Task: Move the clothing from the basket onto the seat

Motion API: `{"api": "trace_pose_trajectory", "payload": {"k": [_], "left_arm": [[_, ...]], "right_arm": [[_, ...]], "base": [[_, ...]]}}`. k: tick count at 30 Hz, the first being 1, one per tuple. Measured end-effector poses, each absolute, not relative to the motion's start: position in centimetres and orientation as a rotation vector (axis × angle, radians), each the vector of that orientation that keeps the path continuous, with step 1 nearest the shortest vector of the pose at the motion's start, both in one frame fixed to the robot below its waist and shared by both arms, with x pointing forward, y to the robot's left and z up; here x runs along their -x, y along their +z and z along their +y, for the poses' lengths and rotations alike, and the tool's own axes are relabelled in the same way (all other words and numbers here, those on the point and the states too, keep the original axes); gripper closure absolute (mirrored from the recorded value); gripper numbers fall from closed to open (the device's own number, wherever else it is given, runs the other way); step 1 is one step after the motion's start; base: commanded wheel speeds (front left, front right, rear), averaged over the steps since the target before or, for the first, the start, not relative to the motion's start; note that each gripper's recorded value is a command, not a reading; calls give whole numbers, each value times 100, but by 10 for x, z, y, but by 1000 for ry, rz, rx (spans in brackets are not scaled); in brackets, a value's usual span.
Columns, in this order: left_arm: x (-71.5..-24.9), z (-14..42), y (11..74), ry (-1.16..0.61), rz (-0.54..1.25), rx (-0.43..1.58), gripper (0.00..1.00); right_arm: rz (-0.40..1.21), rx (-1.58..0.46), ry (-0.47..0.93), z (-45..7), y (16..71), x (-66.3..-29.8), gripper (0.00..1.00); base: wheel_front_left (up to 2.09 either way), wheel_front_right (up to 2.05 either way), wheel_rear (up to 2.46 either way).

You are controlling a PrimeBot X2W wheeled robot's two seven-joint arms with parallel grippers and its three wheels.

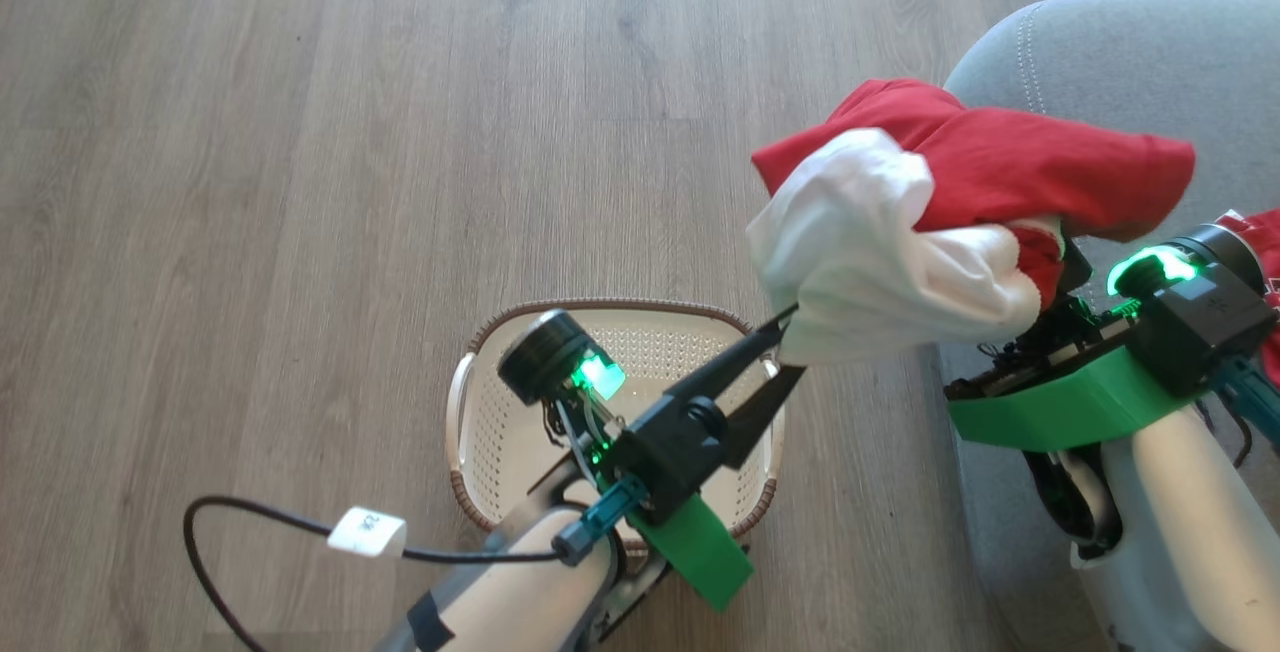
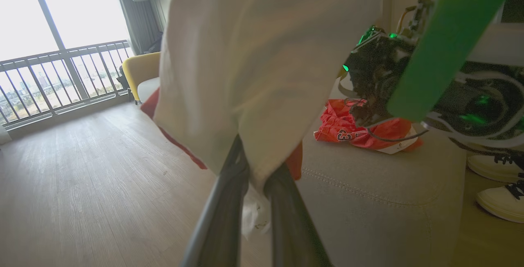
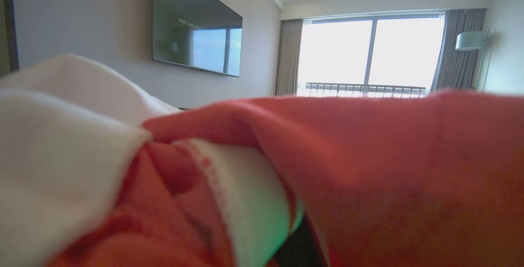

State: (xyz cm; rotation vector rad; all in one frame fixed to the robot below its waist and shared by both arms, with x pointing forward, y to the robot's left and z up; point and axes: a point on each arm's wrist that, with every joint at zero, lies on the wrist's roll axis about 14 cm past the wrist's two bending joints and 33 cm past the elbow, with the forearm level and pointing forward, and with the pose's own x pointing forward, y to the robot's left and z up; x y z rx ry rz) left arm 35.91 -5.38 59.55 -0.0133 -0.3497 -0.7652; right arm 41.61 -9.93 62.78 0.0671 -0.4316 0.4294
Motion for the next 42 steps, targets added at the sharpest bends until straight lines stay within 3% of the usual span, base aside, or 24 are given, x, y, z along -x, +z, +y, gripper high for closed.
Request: {"api": "trace_pose_trajectory", "payload": {"k": [2, 4, 5, 17, 42], "left_arm": [[-357, -55, 591, -771, -337, 19, 95], [-356, -55, 589, -773, -329, 22, 45], [-355, -56, 586, -778, -321, 21, 0], [-359, -41, 561, -725, -240, 17, 0], [-327, -27, 484, -746, -8, -8, 0]], "right_arm": [[-429, -68, 429, -99, 627, -417, 100], [-424, -69, 427, -100, 625, -417, 100], [-423, -69, 422, -102, 625, -417, 100], [-440, -63, 374, -117, 630, -419, 100], [-463, 10, 91, -214, 638, -403, 100]], "base": [[0, 0, 0], [0, 0, 0], [0, 0, 0], [0, 0, 0], [0, 0, 0]]}}
